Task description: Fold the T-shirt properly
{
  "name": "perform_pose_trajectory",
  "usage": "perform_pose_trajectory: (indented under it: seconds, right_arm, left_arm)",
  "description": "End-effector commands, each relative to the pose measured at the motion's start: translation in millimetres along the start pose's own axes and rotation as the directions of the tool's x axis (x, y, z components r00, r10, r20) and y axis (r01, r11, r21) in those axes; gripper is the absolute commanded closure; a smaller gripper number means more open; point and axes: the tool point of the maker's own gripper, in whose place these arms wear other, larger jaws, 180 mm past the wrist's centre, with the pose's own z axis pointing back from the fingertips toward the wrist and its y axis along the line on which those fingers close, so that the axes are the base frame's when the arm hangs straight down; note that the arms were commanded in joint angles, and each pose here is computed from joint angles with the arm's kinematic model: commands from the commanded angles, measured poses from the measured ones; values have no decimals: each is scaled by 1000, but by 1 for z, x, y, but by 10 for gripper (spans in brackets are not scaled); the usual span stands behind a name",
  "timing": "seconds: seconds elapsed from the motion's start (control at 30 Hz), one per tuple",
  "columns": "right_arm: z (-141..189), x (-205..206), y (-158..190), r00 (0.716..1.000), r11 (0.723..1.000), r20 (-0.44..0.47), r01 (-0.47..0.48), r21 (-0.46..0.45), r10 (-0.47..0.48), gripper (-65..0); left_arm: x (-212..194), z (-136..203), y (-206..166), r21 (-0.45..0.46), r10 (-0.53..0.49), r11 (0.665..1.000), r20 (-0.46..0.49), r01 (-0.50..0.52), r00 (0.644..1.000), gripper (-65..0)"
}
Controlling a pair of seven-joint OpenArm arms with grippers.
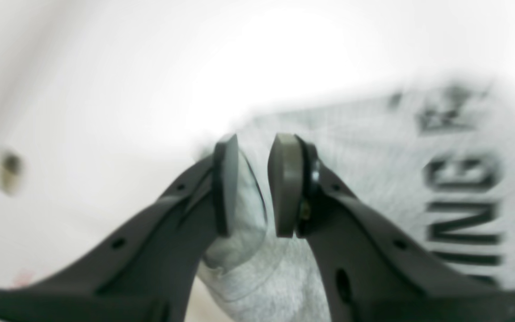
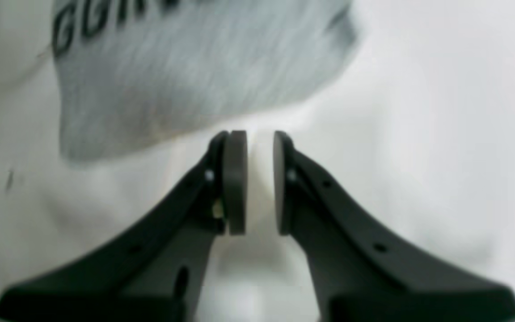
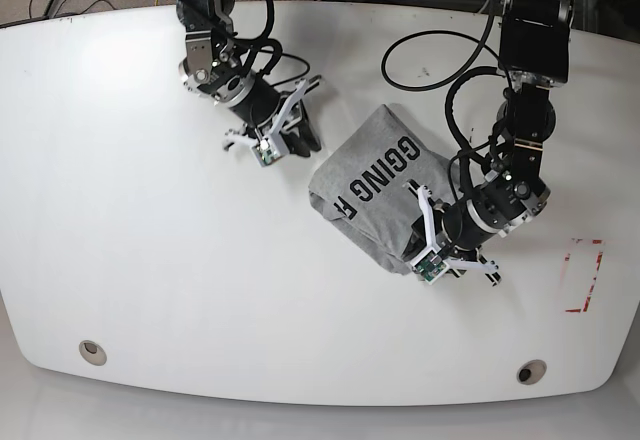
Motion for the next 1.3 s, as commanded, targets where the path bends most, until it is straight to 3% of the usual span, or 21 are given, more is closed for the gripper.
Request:
perform_pose_trajectory:
  seconds: [0.0,0.23,0.5,0.73,0.9,1.07,1.27]
  right_arm:
    - [-2,44,-2,994,999,93,-48,3,47,-95]
    - [-20,90,-11,987,994,122,-109,-3,108,-97]
    - [-60,102,-12,989,991,88,-128,51,123,-95]
    - [-88,90,-17,992,994,116,-58,91,47,-95]
    - [-100,70,-33,991,998,131,28,51,-35,-95]
    - [-101,45,-42,992,997,101,68,35,-71,-95]
    - [-88,9,-45,994,995,53,94,13,-95,-95]
  left_arm:
    - [2,13,5,38,-13,999,-2,13,1000,-119]
    - [-21,19,-29,-10,31,999,-39,-31,999,-119]
    - [-41,18,-72,-77,115,990,-73,-120,991,-119]
    - [-52,10,-99,-119,185,973,-102,-196,977,-119]
    - [-74,-2,-114,-137,266,948,-150,-287,952,-119]
    - [-100,-10,-117,-123,351,919,-182,-375,919,-119]
    - [-120,-9,-118,-110,373,908,-222,-404,901,-119]
